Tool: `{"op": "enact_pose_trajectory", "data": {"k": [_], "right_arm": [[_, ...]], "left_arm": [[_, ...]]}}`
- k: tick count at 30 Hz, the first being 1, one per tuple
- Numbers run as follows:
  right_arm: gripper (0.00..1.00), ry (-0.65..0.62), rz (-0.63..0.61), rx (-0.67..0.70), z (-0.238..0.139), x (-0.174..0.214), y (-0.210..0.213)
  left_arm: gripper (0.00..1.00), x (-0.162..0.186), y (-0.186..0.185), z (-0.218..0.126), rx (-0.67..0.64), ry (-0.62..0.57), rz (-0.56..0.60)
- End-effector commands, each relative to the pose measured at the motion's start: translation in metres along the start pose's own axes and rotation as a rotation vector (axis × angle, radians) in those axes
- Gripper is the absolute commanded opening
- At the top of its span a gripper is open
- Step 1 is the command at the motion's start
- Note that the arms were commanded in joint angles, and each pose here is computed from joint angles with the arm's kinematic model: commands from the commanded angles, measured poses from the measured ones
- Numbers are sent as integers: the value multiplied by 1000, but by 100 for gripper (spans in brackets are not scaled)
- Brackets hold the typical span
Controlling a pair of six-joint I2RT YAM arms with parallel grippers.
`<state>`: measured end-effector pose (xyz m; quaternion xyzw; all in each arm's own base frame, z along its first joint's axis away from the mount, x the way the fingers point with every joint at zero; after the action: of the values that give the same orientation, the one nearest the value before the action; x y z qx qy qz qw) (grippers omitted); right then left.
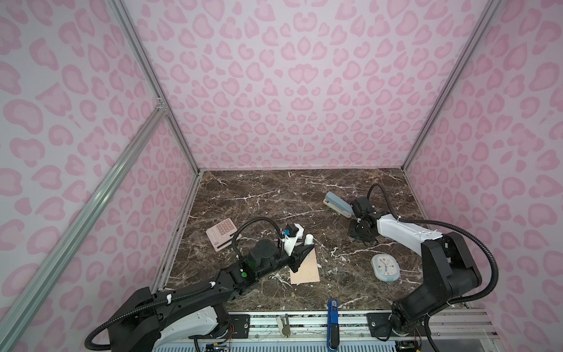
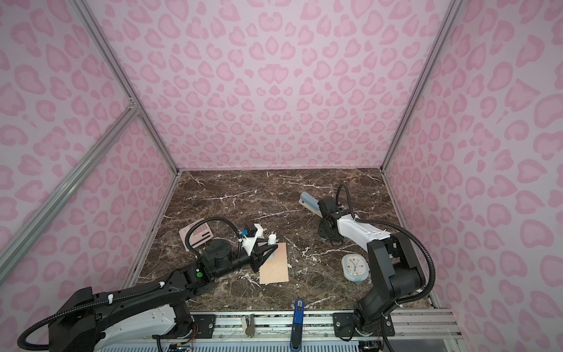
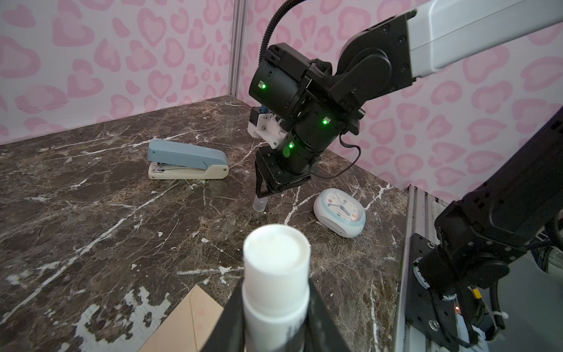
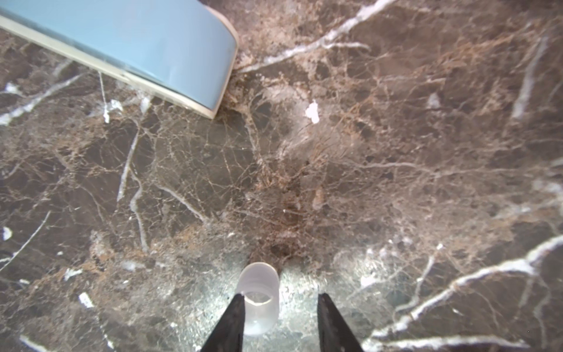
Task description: Place the letter into the envelope and seal it
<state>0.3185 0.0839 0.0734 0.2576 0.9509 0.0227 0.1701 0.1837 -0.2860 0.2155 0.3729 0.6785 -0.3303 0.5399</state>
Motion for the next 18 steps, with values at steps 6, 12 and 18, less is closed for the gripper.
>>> {"op": "enact_pose_trajectory", "data": {"k": [6,12,18], "right_arm": [[42,7,-13,-11,-9,-5,7],[42,25,-25,-12,-8,-4,11],[42,48,-70,-18,-6,1,23]], "left_arm": [[3,-14,0,-1,-4,-59,9],[4,-15,0,-1,-5,-59,10],[4,-15,0,-1,-7,-56,11]]}}
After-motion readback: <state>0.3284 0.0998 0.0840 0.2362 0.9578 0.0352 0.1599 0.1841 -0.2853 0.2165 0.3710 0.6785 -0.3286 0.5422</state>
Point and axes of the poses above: each gripper's point midway between its finger pads, its own z axis out along the fingers, its own y axis along the line the jaws close on, x = y × z, the point moved 3 cm from there along -z, back along the fingers, and after that the axes turned 11 degrees about z, right-handed, at the moved point
